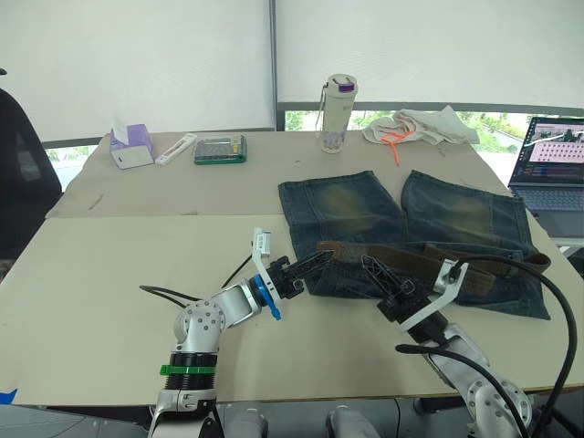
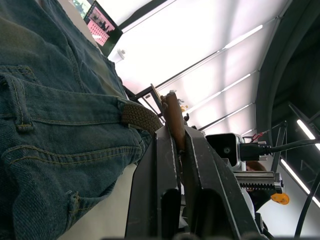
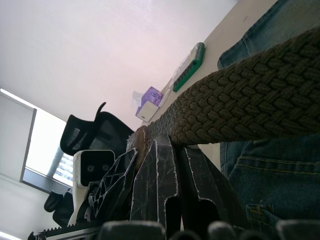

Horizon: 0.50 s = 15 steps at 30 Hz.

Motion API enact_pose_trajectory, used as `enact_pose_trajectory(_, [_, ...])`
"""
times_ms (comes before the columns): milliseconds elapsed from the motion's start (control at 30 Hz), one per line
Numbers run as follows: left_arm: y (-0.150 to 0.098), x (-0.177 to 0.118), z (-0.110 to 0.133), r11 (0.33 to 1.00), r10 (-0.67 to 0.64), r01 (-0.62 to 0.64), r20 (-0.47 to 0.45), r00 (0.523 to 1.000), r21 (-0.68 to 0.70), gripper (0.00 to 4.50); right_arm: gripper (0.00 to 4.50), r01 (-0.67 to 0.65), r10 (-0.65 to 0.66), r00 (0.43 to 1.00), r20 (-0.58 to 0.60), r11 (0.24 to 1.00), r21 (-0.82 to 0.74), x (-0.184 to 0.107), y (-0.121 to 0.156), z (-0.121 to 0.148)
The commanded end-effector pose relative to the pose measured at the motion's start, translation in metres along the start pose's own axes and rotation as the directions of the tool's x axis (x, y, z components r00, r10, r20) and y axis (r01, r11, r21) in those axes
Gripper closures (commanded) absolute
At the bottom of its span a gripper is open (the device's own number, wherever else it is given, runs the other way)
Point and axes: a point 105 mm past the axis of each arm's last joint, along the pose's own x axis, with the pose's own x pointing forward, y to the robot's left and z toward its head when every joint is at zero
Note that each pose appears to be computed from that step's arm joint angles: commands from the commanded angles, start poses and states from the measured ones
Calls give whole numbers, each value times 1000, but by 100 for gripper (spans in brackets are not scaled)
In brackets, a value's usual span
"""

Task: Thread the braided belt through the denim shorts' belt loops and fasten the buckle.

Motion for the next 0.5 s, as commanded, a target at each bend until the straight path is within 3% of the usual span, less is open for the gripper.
enact_pose_trajectory(33, [-8,-3,5,999,-35,35,9,999,30,450,449,-8,11,997,78,999,-43,4,5,19])
enact_pose_trajectory(67, [-7,-4,7,999,-33,33,17,999,21,450,449,-4,8,997,79,999,-44,5,5,20])
enact_pose_trajectory(233, [-13,-15,10,998,-54,54,-13,998,35,276,450,155,-147,984,101,985,-72,10,-23,28])
enact_pose_trajectory(367, [10,-32,23,971,104,-96,-27,994,218,142,450,258,-249,964,93,961,-98,17,-44,31])
enact_pose_trajectory(500, [16,-47,31,892,160,-103,-94,983,441,6,450,322,-315,946,79,941,-106,24,-57,34])
